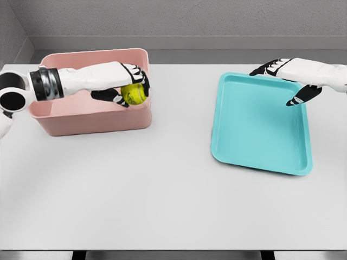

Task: Put the tennis from the blue tray into the pink basket with both arms

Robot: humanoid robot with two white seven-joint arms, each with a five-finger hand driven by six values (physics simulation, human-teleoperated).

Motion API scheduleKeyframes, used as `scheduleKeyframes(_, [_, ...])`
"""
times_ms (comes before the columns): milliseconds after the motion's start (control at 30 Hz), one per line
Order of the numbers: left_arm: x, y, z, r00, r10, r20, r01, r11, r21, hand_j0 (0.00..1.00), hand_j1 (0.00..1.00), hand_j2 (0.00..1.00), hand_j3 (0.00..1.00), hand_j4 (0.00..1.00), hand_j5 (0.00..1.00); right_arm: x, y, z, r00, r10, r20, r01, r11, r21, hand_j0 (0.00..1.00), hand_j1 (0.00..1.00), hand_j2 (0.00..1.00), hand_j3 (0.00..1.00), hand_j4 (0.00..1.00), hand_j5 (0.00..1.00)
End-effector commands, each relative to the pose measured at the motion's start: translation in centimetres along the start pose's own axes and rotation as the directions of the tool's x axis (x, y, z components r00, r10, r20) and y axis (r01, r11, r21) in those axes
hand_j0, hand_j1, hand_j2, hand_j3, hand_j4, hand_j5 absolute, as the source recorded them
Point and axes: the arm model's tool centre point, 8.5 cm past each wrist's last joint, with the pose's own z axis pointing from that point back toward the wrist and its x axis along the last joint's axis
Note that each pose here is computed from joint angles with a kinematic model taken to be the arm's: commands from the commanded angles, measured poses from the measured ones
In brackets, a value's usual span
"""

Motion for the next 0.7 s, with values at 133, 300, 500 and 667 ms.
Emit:
scheduleKeyframes(133, [-4.7,-1.7,1.7,0.985,0.1,-0.144,-0.101,0.995,0.0,0.27,0.27,0.27,0.27,0.27,0.27,0.0,-0.1,0.1,1.0,-0.005,-0.001,0.005,1.0,-0.005,1.0,1.0,1.0,1.0,1.0,1.0])
scheduleKeyframes(300, [-6.3,-2.3,1.8,0.971,0.14,-0.191,-0.141,0.99,0.008,0.27,0.27,0.27,0.27,0.27,0.27,0.0,-0.2,0.1,1.0,-0.004,-0.001,0.004,1.0,-0.006,1.0,1.0,1.0,1.0,1.0,1.0])
scheduleKeyframes(500, [-6.6,-1.5,1.3,0.97,0.151,-0.193,-0.145,0.988,0.044,0.54,0.54,0.54,0.54,0.54,0.54,0.0,-0.2,0.1,1.0,-0.004,-0.001,0.004,1.0,-0.006,1.0,1.0,1.0,1.0,1.0,1.0])
scheduleKeyframes(667, [-6.7,-1.3,1.4,0.969,0.151,-0.194,-0.14,0.988,0.069,0.92,0.92,0.92,0.92,0.92,0.92,0.0,-0.2,0.1,1.0,-0.004,-0.001,0.004,1.0,-0.006,1.0,1.0,1.0,1.0,1.0,1.0])
